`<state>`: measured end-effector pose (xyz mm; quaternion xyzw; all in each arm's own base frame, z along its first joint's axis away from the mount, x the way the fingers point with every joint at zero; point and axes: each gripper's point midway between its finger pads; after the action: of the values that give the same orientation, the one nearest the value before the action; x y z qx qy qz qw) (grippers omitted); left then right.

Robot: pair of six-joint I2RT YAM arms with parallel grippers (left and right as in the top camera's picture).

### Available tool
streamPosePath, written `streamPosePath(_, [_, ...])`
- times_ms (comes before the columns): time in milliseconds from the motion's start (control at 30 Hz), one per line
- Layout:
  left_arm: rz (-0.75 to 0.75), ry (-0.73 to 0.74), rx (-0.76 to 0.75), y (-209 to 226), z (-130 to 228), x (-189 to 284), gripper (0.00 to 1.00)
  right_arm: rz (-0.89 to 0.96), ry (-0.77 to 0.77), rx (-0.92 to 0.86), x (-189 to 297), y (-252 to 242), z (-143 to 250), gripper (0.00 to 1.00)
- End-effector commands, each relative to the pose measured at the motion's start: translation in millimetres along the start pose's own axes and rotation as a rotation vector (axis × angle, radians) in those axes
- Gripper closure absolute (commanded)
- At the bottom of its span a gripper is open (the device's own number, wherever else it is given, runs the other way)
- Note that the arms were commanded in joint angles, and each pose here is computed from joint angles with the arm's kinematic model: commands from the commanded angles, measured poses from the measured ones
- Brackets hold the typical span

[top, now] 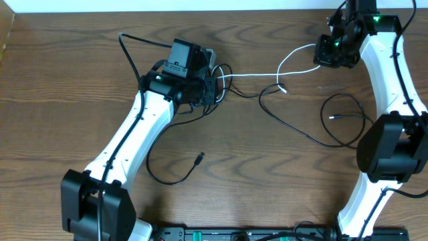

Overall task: Untangle cables
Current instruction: 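Hold cables with left gripper while right gripper pulls white cable rightward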

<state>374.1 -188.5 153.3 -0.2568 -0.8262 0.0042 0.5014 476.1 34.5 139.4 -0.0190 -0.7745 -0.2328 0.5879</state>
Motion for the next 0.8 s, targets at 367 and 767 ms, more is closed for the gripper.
streamPosePath(367, [-0.037, 0.144, 0.184, 15.9, 32.0, -26.0, 0.91, 0.046, 0.125, 0.062, -5.8, -8.4, 30.3, 0.99])
streamPosePath(767, [-0.040, 0.154, 0.069, 13.6, 36.2, -10.9, 0.88, 0.279, 0.110, -0.133, 11.3, -81.6, 24.5, 0.99])
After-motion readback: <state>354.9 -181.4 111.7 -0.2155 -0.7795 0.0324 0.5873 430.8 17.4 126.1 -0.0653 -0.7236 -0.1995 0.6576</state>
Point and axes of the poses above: each gripper's point midway between its finger pads, its own x axis back along the fingers, its own y axis along the line the jaws close on, z = x × y, and after that the axes turned 12 degrees about -x, right-handed
